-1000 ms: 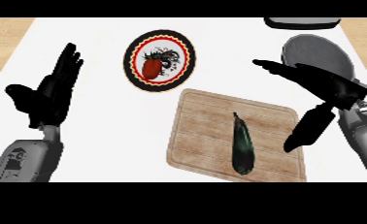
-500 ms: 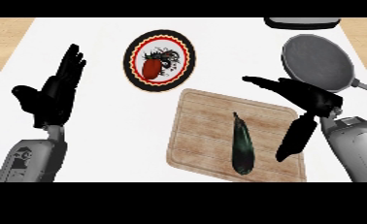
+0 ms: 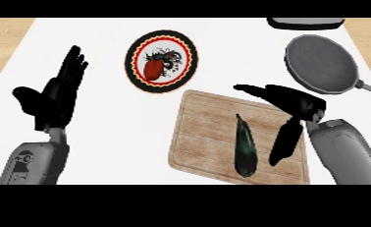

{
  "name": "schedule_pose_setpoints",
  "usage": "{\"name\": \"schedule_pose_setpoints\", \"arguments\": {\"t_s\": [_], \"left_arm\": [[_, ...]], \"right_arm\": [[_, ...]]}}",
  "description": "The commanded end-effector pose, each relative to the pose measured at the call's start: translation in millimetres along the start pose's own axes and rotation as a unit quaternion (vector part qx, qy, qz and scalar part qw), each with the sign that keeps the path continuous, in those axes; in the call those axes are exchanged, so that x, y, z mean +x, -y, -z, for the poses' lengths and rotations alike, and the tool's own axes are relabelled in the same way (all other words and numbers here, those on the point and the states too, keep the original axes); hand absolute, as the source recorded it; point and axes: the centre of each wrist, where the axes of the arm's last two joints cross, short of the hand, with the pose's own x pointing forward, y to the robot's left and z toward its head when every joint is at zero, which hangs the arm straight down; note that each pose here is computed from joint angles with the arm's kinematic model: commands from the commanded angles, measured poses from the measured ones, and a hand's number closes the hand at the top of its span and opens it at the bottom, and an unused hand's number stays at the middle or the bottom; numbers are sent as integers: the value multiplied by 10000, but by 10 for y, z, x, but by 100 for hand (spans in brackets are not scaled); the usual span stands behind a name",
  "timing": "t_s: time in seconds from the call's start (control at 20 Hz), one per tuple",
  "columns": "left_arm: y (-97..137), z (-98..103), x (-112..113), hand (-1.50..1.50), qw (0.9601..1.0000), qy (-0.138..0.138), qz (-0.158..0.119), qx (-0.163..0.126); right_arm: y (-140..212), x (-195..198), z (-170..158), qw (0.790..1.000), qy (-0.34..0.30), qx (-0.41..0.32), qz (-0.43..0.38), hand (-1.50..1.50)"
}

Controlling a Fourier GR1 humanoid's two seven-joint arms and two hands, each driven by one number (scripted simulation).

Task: Pick the eggplant from the cutting board and place it in the pan

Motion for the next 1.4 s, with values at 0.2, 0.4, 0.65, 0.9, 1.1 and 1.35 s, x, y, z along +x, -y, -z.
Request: {"name": "schedule_pose_setpoints", "arguments": {"t_s": [0.2, 0.4, 0.65, 0.9, 1.1, 1.35], "left_arm": [[63, 75, 114, 0, 10000, -15, -12, -28], [-143, 151, -111, 0, 10000, 37, 32, 66], [-154, -31, -33, 0, 10000, 5, -21, 23], [-102, -57, 60, 0, 10000, 55, 31, 60], [23, -6, 86, 0, 10000, 73, -4, 35], [-182, 112, 89, 0, 10000, -44, -34, 20]], "right_arm": [[-48, 137, 107, 9953, -520, 211, -790, -150], [-119, 92, 231, 9936, -637, 442, -817, -150], [-219, 134, 292, 9937, -574, 540, -800, -150], [-342, -38, 528, 9909, -635, 613, -1015, -150], [-466, -219, 576, 9871, -845, 791, -1110, -150], [-693, -215, 618, 9867, -766, 1010, -1014, -150]]}}
